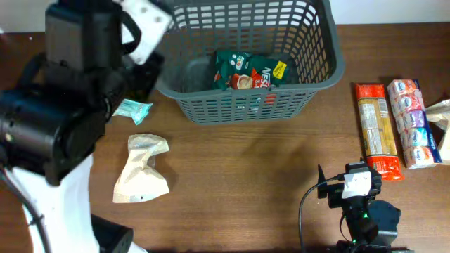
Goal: Pack container
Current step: 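Lift the pouch and drop it into the grey basket, then grasp the beige paper bag with the left gripper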
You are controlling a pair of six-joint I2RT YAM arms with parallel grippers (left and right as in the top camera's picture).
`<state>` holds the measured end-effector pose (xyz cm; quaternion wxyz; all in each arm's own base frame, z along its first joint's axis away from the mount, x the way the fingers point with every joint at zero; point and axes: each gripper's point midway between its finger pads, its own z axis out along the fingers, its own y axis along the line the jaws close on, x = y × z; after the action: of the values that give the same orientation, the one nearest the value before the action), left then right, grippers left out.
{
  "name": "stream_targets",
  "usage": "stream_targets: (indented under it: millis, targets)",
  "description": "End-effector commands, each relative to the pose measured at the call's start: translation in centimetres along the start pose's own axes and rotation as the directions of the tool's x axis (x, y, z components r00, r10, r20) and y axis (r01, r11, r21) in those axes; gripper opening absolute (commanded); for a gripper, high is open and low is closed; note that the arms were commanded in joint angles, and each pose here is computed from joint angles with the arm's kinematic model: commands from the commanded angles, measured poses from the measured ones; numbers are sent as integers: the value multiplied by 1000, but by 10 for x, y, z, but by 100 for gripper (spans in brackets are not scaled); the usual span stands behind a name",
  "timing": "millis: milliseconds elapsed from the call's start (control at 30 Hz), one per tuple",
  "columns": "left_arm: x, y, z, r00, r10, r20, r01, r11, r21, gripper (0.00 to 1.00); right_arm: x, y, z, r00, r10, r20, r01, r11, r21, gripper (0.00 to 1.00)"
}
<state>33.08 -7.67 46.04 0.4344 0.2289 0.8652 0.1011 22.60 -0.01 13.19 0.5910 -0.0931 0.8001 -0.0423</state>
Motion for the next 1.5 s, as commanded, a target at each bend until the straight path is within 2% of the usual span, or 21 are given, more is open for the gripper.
stream_targets:
  millis: [0, 133, 233, 300, 367, 467, 500, 567, 700, 767, 833, 933, 1133, 1400, 1433, 1467]
  targets:
    - [35, 21, 29, 939, -308, -152, 297, 950, -94, 45, 2, 0, 1, 1000, 7, -3, -7, 1000, 3, 99]
    - [55, 33, 38, 907, -365, -208, 348, 930, -116, 45, 2, 0, 1, 1000, 8, -3, -8, 1000, 3, 99]
    - [92, 33, 31, 877, -379, -297, 350, 925, -146, 43, 2, 0, 1, 1000, 7, -3, -7, 1000, 3, 99]
    - [136, 24, 15, 843, -383, -377, 347, 924, -164, 41, 2, 0, 1, 1000, 8, -3, -8, 1000, 3, 99]
    - [162, 20, 9, 810, -417, -413, 369, 909, -195, 41, 2, 0, 1, 1000, 7, -3, -7, 1000, 3, 99]
    - [201, 4, 25, 783, -428, -452, 378, 904, -200, 60, 2, 0, 1, 1000, 8, -4, -8, 1000, 3, 99]
    - [214, -7, 39, 775, -423, -469, 386, 905, -179, 70, 2, 0, 1, 1000, 8, -3, -8, 1000, 3, 99]
    - [241, -33, 69, 744, -407, -530, 407, 905, -122, 82, 2, 0, 1, 1000, 8, -3, -8, 1000, 3, 99]
    - [297, -77, 121, 661, -363, -657, 436, 898, -58, 87, 2, 0, 1, 1000, 8, -3, -8, 1000, 3, 99]
    - [310, -83, 134, 644, -337, -687, 423, 905, -48, 95, 2, 0, 1, 1000, 7, -3, -7, 1000, 3, 100]
    - [326, -88, 148, 613, -303, -730, 406, 913, -38, 97, 2, 0, 1, 1000, 8, -4, -8, 1000, 3, 99]
    - [352, -80, 165, 539, -311, -783, 385, 918, -99, 97, 2, 0, 1, 1000, 8, -4, -8, 1000, 3, 99]
    - [385, -86, 197, 429, -324, -843, 435, 892, -121, 96, 2, 0, 1, 1000, 8, -3, -8, 1000, 3, 99]
    - [405, -95, 226, 409, -313, -857, 433, 893, -120, 94, 2, 0, 1, 1000, 8, -3, -8, 1000, 3, 99]
    - [410, -98, 228, 401, -309, -863, 433, 894, -119, 91, 2, 0, 1, 1000, 8, -3, -8, 1000, 3, 99]
    - [415, -101, 230, 393, -305, -867, 433, 894, -118, 83, 2, 0, 1, 1000, 8, -3, -8, 1000, 3, 99]
